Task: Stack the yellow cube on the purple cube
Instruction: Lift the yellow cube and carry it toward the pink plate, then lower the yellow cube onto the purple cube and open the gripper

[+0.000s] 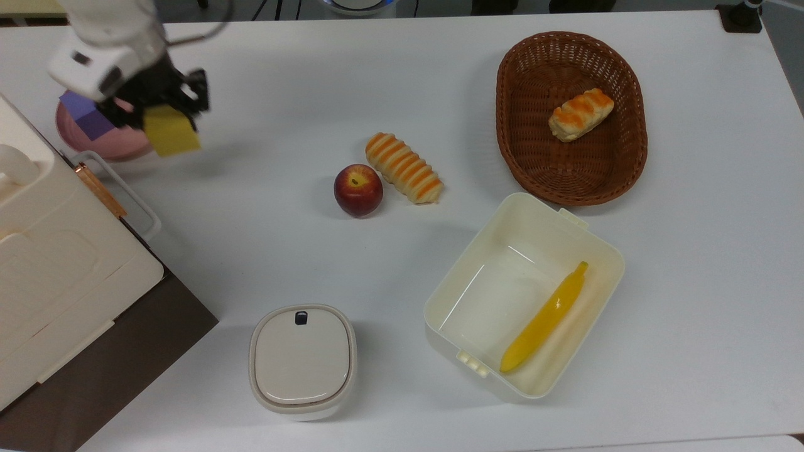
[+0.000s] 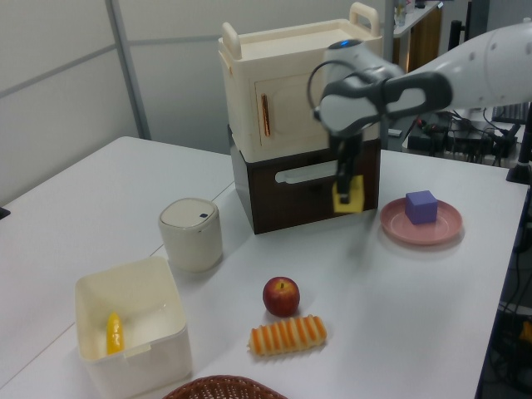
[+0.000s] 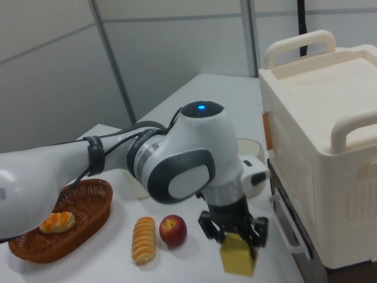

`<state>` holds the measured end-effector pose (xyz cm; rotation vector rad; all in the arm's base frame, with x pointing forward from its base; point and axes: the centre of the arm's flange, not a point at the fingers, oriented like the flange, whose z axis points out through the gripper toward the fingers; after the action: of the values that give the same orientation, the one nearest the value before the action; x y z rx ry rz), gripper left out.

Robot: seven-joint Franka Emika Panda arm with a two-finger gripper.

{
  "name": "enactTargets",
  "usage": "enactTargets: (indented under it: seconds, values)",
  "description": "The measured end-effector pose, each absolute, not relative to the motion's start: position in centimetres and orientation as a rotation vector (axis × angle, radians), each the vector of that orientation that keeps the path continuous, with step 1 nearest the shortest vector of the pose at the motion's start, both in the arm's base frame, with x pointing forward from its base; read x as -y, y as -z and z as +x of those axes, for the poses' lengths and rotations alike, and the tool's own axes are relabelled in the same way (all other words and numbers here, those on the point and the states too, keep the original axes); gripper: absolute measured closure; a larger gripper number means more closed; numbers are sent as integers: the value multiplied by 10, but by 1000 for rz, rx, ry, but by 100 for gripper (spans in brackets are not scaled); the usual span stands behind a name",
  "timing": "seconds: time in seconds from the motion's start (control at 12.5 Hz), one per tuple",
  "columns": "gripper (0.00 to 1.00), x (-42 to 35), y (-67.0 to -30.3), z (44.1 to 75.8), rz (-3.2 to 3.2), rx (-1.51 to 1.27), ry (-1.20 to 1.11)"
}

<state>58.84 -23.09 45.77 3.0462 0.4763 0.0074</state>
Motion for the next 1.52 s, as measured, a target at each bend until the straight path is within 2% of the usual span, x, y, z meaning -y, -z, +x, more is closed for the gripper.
enactTargets:
  seconds: [0.32, 0.8, 1.04, 1.52]
  values:
    - [41, 310, -484, 532, 3024, -532, -18]
    - [41, 382, -470, 484, 3043, -523, 23]
    - [41, 403, -456, 474, 3047, -518, 30]
    - [41, 418, -421, 486, 3021, -512, -7]
